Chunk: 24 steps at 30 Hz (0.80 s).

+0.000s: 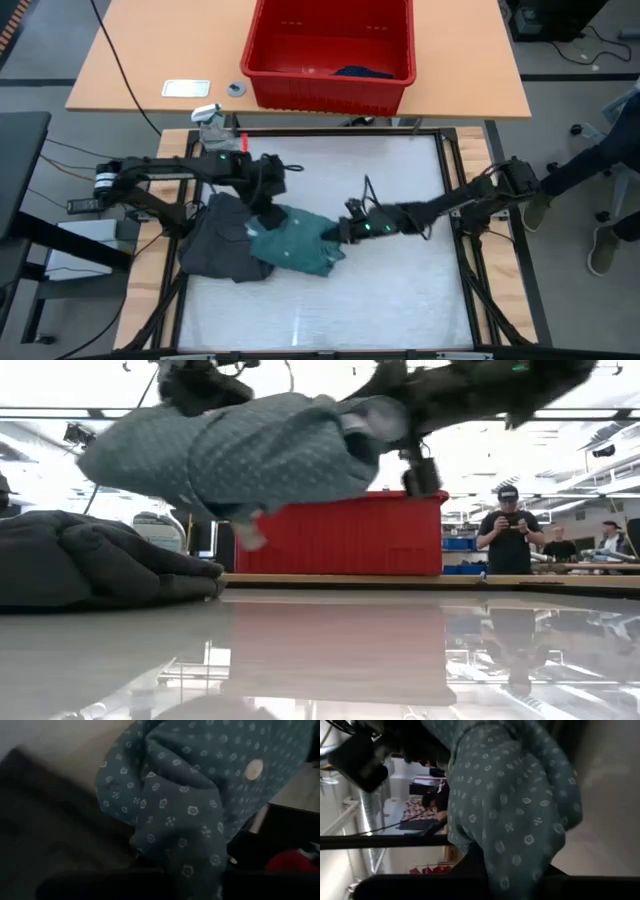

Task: Fold Laundry from Bin
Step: Stack the green polo shirt on top of the gray short on the table

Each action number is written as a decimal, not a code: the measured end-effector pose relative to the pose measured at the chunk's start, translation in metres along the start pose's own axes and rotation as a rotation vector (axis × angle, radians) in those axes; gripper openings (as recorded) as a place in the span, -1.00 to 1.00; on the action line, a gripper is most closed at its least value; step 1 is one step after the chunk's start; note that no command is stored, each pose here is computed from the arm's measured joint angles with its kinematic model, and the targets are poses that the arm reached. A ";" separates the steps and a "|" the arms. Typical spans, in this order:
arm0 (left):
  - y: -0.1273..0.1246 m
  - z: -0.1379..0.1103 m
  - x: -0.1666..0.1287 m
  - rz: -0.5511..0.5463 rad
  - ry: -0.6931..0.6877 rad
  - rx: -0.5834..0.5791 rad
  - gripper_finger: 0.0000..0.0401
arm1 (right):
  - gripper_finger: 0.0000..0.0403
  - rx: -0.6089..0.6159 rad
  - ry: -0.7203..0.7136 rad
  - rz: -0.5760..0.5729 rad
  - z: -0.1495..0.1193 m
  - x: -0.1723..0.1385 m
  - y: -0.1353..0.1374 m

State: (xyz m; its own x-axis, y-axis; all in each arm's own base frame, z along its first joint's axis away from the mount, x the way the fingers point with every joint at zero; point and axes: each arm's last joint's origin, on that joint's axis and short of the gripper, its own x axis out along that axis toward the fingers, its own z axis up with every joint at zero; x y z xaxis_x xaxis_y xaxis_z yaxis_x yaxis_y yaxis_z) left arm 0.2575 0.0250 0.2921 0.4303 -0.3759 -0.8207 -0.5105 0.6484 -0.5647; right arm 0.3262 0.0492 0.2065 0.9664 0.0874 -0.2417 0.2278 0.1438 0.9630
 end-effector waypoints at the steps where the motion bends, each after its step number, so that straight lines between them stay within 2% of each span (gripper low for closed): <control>1: 0.003 -0.005 -0.007 0.024 0.003 -0.013 -0.91 | -0.83 -0.010 0.005 0.001 0.009 0.006 0.003; 6: 0.015 -0.030 -0.039 0.103 -0.006 -0.052 -0.91 | -0.83 -0.053 0.049 0.025 0.047 0.041 0.022; 12: 0.034 -0.061 -0.057 0.212 0.021 -0.088 -0.91 | -0.83 -0.074 0.107 0.044 0.066 0.092 0.030; 18: 0.061 -0.095 -0.050 0.271 0.061 -0.137 -0.90 | -0.83 -0.082 0.133 0.047 0.069 0.136 0.027; 24: 0.090 -0.115 -0.025 0.316 0.095 -0.170 -0.90 | -0.83 -0.084 0.138 -0.032 0.069 0.169 0.000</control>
State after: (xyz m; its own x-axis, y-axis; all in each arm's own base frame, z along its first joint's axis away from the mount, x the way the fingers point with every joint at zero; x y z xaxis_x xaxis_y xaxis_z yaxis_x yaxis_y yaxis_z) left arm 0.1148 0.0169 0.2518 0.1646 -0.2401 -0.9567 -0.7271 0.6258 -0.2822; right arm 0.4978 -0.0041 0.1736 0.9321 0.2149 -0.2915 0.2417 0.2303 0.9426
